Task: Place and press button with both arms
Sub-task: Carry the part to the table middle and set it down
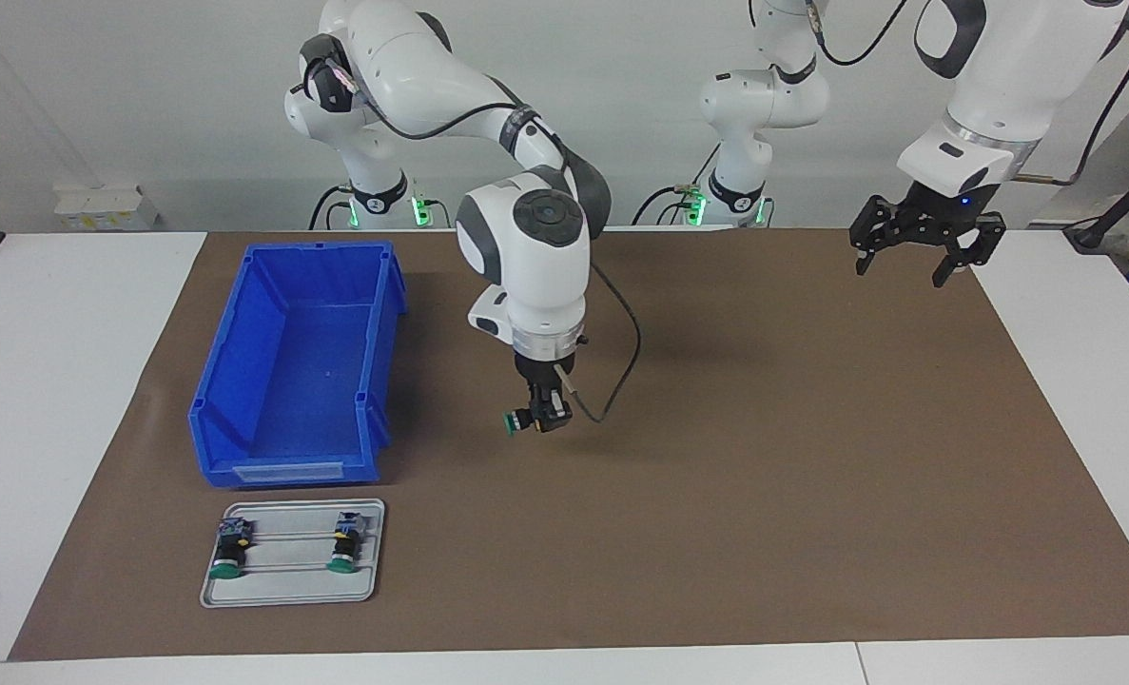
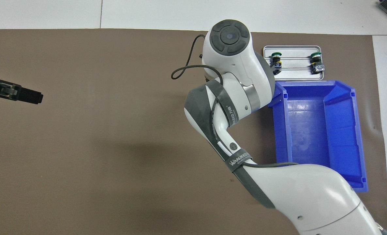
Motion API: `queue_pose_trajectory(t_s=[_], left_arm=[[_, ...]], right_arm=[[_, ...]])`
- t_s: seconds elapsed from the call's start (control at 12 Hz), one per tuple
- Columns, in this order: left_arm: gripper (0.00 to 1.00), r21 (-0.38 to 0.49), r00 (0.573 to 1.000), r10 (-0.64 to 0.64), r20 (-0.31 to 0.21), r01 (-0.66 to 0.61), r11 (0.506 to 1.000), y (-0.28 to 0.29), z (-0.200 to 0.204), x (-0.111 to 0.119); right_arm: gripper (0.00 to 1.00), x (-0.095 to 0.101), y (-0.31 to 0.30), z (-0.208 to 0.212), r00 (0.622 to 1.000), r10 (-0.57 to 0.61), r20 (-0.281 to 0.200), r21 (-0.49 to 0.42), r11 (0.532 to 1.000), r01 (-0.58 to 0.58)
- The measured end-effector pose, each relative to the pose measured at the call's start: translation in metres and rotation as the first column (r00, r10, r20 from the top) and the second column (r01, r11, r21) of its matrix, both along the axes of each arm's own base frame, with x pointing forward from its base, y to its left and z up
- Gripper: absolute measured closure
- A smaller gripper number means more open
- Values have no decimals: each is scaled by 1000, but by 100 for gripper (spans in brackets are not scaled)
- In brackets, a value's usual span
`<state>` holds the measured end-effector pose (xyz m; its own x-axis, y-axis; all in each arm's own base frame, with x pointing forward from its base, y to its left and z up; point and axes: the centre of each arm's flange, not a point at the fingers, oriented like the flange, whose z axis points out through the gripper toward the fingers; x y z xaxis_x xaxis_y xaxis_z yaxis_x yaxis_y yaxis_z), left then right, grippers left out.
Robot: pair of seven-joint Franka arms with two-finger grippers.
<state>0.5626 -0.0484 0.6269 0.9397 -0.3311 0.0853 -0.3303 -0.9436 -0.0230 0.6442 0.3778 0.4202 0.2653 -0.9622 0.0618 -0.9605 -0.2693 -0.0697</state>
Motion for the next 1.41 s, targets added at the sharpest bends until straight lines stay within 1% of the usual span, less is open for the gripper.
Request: queue_pose_trajectory(t_s=[0.08, 0.25, 0.5, 0.67, 0.83, 1.08, 1.16, 1.41], left_arm=[[0, 1, 1000, -11, 0, 11, 1000, -1, 0, 0], [0, 2, 1000, -24, 0, 24, 1000, -1, 0, 0], [0, 3, 999, -36, 0, 36, 999, -1, 0, 0], [0, 4, 999, -52, 0, 52, 999, -1, 0, 0], [0, 6, 997, -72, 0, 72, 997, -1, 0, 0], [0, 9, 995, -100, 0, 100, 995, -1, 0, 0], [0, 9, 995, -105, 0, 105, 994, -1, 0, 0], [0, 11, 992, -125, -1, 125, 992, -1, 0, 0]], right_arm=[[59, -6, 15, -12, 1000, -21, -1, 1, 1000, 21], [59, -11, 31, -26, 998, -58, 5, 8, 998, 58], [59, -21, 49, -46, 994, -105, -8, 2, 994, 105], [59, -22, 51, -56, 988, -153, -10, 3, 988, 153], [59, -25, 51, -67, 985, -170, -21, -3, 985, 170], [59, -34, 60, -94, 977, -212, -2, 37, 977, 212], [59, -38, 63, -102, 975, -220, -2, 45, 974, 220], [59, -49, 67, -120, 969, -244, -26, 64, 967, 245]])
